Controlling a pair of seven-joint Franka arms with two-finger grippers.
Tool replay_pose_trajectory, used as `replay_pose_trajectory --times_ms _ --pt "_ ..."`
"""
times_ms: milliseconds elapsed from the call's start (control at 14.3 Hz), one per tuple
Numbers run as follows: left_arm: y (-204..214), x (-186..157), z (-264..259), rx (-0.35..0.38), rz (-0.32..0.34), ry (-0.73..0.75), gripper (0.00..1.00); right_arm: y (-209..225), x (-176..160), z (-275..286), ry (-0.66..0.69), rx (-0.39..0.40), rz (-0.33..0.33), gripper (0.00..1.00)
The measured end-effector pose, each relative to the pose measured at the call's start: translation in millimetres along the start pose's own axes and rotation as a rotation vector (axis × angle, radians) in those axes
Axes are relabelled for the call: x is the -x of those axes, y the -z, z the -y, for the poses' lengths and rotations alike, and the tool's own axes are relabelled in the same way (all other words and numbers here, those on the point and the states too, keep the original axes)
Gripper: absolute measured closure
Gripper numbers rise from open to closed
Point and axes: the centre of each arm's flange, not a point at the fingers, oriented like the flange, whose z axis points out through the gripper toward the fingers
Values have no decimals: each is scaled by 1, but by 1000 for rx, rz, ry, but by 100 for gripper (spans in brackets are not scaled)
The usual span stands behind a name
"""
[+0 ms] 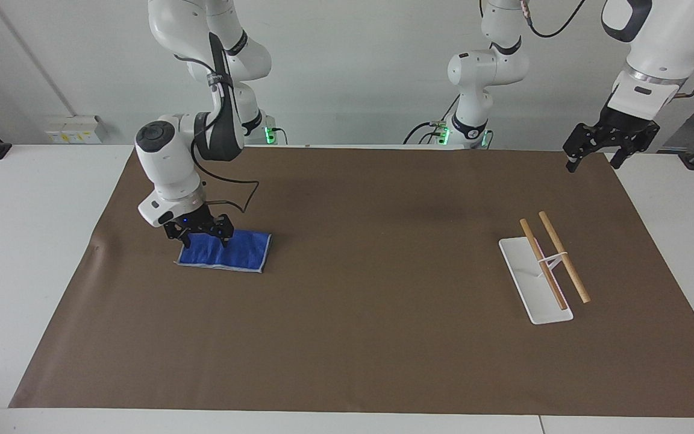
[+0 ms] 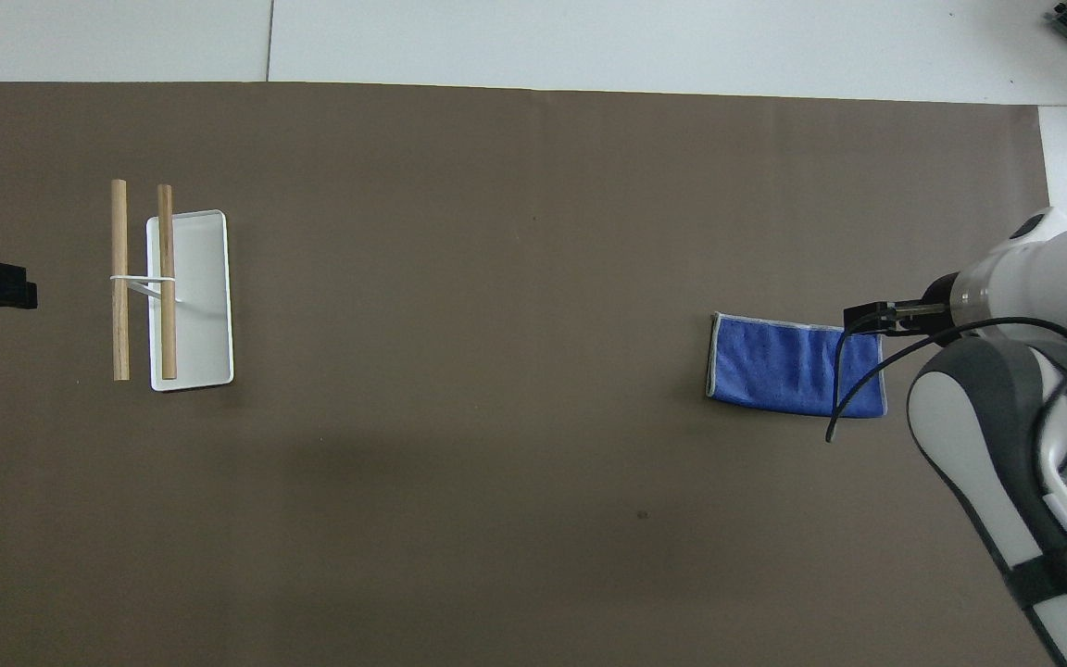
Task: Right arm passes towel to left arm to hang
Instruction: 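Reach the right gripper down and grasp the blue towel's edge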
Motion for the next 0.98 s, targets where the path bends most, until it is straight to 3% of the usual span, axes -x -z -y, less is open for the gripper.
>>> replay_pose_trajectory --times_ms 210,420,700,981 --pt "0 0 0 0 0 0 0 -28 19 -2 -14 -4 -10 0" --pt "0 0 0 0 0 0 0 -35 22 -2 -63 -40 -11 0" --pt "0 0 0 0 0 0 0 -44 25 -5 -32 -39 1 0" --pt "0 0 0 0 0 0 0 -45 25 -5 -25 -39 0 44"
